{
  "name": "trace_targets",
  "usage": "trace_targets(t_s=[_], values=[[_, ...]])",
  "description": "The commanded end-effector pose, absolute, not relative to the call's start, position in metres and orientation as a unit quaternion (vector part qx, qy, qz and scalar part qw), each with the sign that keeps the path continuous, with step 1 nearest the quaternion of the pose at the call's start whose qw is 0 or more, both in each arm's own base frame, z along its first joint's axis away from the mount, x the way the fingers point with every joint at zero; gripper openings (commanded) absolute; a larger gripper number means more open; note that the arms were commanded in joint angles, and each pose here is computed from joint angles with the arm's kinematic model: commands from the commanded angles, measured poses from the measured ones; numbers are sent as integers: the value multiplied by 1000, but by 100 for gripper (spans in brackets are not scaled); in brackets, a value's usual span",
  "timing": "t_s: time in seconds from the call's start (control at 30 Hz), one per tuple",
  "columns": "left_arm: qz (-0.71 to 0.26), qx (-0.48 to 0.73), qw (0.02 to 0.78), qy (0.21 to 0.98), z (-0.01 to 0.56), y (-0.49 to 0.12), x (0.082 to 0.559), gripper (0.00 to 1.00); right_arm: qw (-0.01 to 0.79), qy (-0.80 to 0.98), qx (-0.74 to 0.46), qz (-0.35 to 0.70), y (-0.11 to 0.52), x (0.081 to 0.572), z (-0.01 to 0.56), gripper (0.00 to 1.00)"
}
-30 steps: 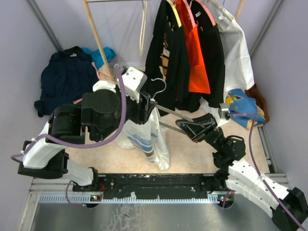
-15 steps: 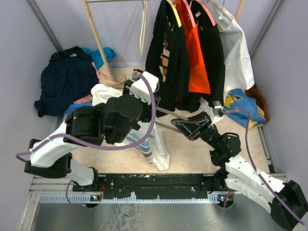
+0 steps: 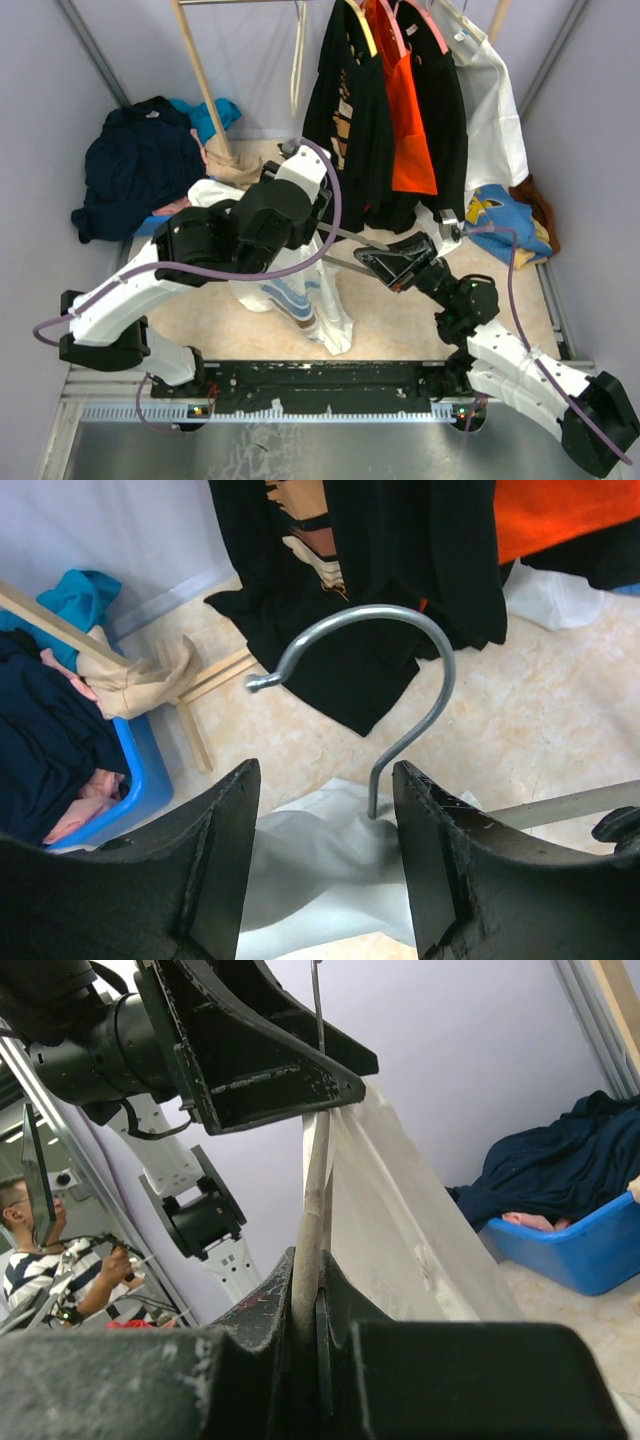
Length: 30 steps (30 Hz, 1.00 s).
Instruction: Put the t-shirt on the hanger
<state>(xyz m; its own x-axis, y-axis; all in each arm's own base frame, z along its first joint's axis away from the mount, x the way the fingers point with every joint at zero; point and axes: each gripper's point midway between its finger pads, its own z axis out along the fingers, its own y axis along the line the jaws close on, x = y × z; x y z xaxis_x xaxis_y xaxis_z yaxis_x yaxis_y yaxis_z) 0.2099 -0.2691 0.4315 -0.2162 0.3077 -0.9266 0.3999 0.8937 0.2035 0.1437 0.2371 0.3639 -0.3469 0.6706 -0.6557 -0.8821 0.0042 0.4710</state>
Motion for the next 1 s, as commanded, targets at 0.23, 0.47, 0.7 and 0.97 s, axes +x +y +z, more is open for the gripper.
trace_targets(t_s=[0.23, 0.47, 0.7, 0.97], values=[[-79, 244, 555, 792, 412, -288, 203, 47, 595, 356, -128, 709, 223, 131, 414, 0], [-48, 223, 545, 807, 400, -275, 209, 0, 596, 352, -128, 710, 222, 130, 417, 0], [-42, 200, 565, 799, 411, -259, 219, 0, 589, 387, -124, 699, 227, 138, 407, 7], [-56, 195, 578, 790, 421, -244, 221, 0, 576, 472, -101, 660, 233, 157, 385, 40]])
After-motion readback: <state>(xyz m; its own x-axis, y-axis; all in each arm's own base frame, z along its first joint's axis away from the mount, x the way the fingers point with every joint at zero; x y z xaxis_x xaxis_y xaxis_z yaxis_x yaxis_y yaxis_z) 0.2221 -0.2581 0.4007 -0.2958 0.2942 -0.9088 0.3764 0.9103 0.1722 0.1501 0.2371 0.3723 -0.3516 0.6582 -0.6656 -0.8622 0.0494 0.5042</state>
